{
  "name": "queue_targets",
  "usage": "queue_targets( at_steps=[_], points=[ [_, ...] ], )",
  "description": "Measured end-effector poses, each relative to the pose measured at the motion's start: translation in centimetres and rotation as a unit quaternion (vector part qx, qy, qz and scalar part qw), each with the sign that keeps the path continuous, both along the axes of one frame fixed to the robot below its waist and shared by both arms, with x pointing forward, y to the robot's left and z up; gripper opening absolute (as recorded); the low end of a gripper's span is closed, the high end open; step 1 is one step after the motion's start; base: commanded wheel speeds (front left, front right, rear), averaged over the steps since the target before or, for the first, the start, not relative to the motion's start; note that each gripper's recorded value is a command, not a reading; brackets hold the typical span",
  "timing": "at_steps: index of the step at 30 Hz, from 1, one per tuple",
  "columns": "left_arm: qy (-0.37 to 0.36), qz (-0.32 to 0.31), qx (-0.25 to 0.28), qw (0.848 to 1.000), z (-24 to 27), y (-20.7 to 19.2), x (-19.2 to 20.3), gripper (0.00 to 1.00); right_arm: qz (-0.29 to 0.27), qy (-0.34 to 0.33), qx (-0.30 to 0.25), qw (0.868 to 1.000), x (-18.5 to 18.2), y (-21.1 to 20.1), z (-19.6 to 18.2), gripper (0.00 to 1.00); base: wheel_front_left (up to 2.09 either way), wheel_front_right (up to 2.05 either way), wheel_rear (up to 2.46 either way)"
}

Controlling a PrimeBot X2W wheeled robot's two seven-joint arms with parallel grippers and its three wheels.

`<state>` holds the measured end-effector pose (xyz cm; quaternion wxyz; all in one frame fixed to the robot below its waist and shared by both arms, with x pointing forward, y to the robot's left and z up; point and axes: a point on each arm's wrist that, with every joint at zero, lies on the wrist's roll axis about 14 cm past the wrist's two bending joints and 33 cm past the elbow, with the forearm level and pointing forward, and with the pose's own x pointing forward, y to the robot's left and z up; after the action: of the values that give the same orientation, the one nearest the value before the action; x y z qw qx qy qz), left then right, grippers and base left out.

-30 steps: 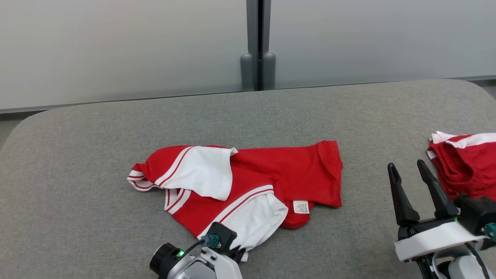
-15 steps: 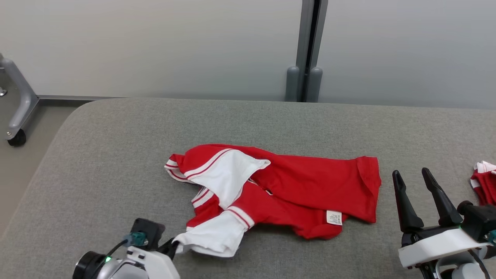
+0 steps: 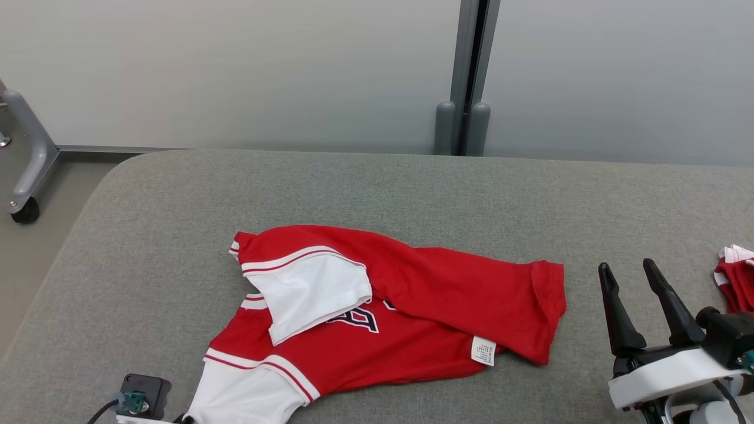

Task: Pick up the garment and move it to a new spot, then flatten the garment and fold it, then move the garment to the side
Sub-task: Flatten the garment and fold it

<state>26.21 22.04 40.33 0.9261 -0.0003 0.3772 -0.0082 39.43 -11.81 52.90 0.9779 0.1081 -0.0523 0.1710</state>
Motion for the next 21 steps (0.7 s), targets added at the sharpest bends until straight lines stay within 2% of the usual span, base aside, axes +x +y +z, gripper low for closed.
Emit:
queue_targets(
  at_steps=[2, 3, 4, 9, 13, 17, 21],
  points=[
    [0.005, 0.011, -0.004, 1.000, -0.4, 0.4, -0.2, 0.00, -0.001, 0.000, -0.002, 1.000, 0.0, -0.1, 0.0, 1.00, 0.00, 0.00, 0.00],
    [0.009, 0.013, -0.006, 1.000, -0.6, 0.5, -0.3, 0.13, -0.002, 0.001, -0.003, 1.000, -0.1, -0.2, -0.1, 1.00, 0.00, 0.00, 0.00],
    [0.012, 0.013, -0.010, 1.000, -0.9, 0.3, -0.5, 1.00, -0.002, 0.003, -0.003, 1.000, -0.1, -0.3, -0.2, 1.00, 0.00, 0.00, 0.00],
    [-0.003, 0.009, -0.022, 1.000, -0.9, -0.6, -0.2, 1.00, -0.003, 0.006, -0.007, 1.000, -0.2, -0.5, -0.4, 1.00, 0.00, 0.00, 0.00],
    [-0.073, 0.015, -0.022, 0.997, 1.7, -1.0, 1.9, 1.00, -0.002, 0.007, -0.008, 1.000, -0.4, -0.7, -0.4, 1.00, 0.00, 0.00, 0.00],
    [-0.179, 0.012, -0.016, 0.984, 6.0, -1.8, 4.5, 1.00, -0.005, 0.006, -0.010, 1.000, -0.5, -0.9, -0.4, 1.00, 0.00, 0.00, 0.00],
    [-0.254, 0.010, -0.024, 0.967, 8.8, -2.8, 6.1, 1.00, -0.004, 0.005, -0.007, 1.000, -0.6, -0.9, -0.2, 1.00, 0.00, 0.00, 0.00]
  ],
)
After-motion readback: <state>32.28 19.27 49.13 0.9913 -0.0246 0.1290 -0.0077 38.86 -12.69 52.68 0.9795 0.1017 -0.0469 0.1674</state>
